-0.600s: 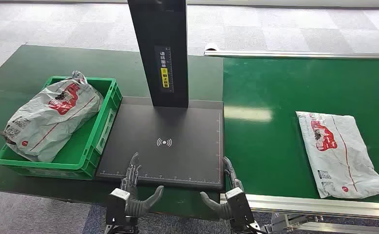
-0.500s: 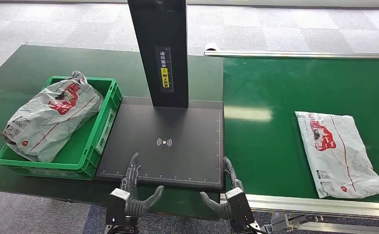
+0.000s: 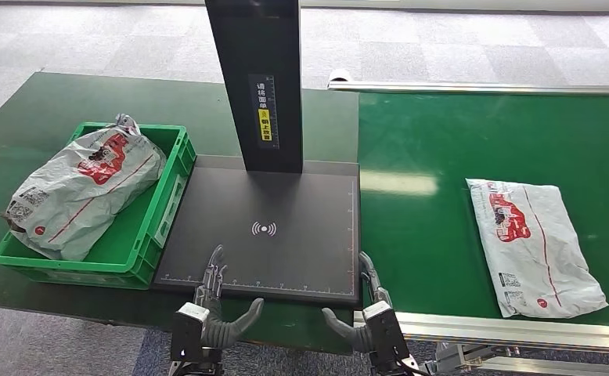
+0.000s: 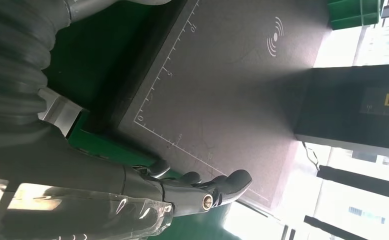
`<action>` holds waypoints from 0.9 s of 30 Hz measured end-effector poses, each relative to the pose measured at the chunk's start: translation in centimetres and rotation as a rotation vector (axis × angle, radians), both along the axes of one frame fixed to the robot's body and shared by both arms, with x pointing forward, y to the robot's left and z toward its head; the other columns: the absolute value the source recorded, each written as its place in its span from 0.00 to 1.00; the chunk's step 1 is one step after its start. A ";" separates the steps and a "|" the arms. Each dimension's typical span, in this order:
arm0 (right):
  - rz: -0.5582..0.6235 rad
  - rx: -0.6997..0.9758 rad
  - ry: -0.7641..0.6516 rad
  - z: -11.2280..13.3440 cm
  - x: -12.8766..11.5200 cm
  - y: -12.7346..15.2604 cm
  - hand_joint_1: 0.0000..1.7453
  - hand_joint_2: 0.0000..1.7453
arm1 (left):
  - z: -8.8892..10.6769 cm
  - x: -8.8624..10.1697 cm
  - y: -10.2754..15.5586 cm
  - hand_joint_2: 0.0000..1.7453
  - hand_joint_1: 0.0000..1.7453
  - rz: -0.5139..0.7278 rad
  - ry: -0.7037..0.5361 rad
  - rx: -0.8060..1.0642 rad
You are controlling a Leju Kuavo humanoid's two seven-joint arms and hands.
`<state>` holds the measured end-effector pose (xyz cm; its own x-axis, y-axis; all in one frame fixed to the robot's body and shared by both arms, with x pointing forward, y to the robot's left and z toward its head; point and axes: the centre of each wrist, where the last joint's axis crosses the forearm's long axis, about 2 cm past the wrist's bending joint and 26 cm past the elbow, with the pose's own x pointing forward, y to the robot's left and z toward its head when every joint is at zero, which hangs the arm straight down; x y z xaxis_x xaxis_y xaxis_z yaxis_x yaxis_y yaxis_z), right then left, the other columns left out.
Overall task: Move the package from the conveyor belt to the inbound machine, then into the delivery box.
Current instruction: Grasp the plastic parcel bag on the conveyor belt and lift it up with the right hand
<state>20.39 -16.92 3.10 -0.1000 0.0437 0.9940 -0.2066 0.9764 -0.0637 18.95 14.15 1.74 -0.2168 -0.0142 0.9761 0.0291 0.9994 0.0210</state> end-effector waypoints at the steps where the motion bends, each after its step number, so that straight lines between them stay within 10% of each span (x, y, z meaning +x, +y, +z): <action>1: -0.001 0.001 0.000 0.0 0.0 0.0 0.00 1.00 | 0.0 0.0 0.0 1.00 0.00 0.000 0.000 0.000; 27: -0.053 -0.177 -0.082 0.5 0.4 -0.5 0.00 1.00 | 0.5 0.1 -0.1 1.00 0.00 -0.005 -0.023 -0.008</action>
<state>20.81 -17.41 3.63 -0.1734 0.2246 0.9589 -0.1418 0.9578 -0.2500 19.10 14.09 2.22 -0.2391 -0.0051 0.9710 0.0340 0.9993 0.0136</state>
